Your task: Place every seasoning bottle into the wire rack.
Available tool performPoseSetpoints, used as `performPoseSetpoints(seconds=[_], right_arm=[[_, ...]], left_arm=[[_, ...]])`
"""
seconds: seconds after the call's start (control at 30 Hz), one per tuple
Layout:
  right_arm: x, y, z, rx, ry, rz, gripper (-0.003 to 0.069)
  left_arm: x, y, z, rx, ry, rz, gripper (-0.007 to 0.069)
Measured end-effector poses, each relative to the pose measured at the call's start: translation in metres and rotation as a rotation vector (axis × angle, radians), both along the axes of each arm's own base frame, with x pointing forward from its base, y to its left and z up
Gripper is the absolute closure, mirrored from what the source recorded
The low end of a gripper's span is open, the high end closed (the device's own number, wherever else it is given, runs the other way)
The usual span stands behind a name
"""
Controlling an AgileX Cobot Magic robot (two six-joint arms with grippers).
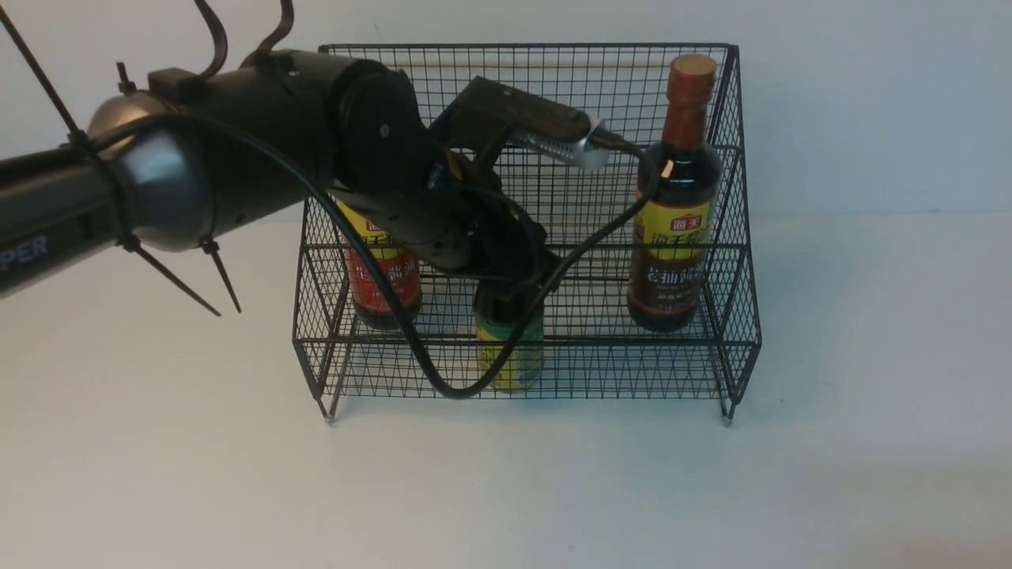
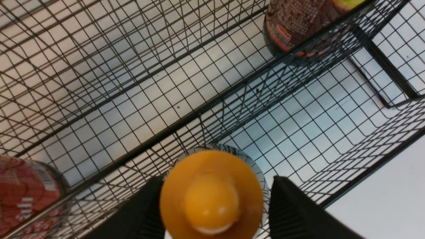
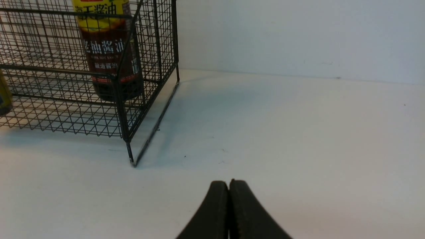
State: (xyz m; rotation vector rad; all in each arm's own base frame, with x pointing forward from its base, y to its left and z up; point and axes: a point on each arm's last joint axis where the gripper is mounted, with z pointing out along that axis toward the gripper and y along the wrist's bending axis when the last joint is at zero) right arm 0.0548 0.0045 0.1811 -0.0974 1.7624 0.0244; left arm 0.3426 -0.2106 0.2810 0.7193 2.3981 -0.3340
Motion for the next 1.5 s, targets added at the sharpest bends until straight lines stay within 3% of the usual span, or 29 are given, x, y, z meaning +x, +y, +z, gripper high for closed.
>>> performPoseSetpoints(seconds=[0.4, 0.7, 1.03, 1.13, 1.27, 1.33, 1.37, 1.4, 1.5], right_arm=[[0.000, 0.000, 0.000, -0.001, 0.000, 0.000, 0.0673], [0.000, 0.000, 0.000, -0.001, 0.000, 0.000, 0.0673], [0.000, 0.000, 0.000, -0.001, 0.000, 0.000, 0.0673], [0.000, 0.000, 0.000, -0.001, 0.000, 0.000, 0.0673], [0.000, 0.000, 0.000, 0.001, 0.000, 0.000, 0.0673], [0.000, 0.000, 0.000, 0.001, 0.000, 0.000, 0.0673], [0.000, 0.000, 0.000, 0.001, 0.000, 0.000, 0.0673], [0.000, 0.000, 0.000, 0.001, 0.000, 0.000, 0.0673], [0.000, 0.000, 0.000, 0.001, 0.000, 0.000, 0.0673]], left_arm=[[-0.003, 0.003, 0.020, -0.055, -0.018, 0.056, 0.0206], [-0.015, 0.010, 0.039, -0.061, -0.024, 0.064, 0.0078], [-0.069, 0.047, 0.121, -0.074, -0.202, 0.055, 0.0075], [-0.102, 0.070, 0.147, -0.045, -0.234, 0.056, 0.0132], [-0.161, 0.111, 0.176, 0.041, -0.225, 0.077, 0.0336], [-0.174, 0.120, 0.180, 0.056, -0.224, 0.086, 0.0394], [-0.195, 0.135, 0.188, 0.064, -0.252, 0.100, 0.0501], [-0.206, 0.144, 0.190, 0.067, -0.275, 0.110, 0.0552], [-0.238, 0.167, 0.187, 0.064, -0.327, 0.151, 0.0617]])
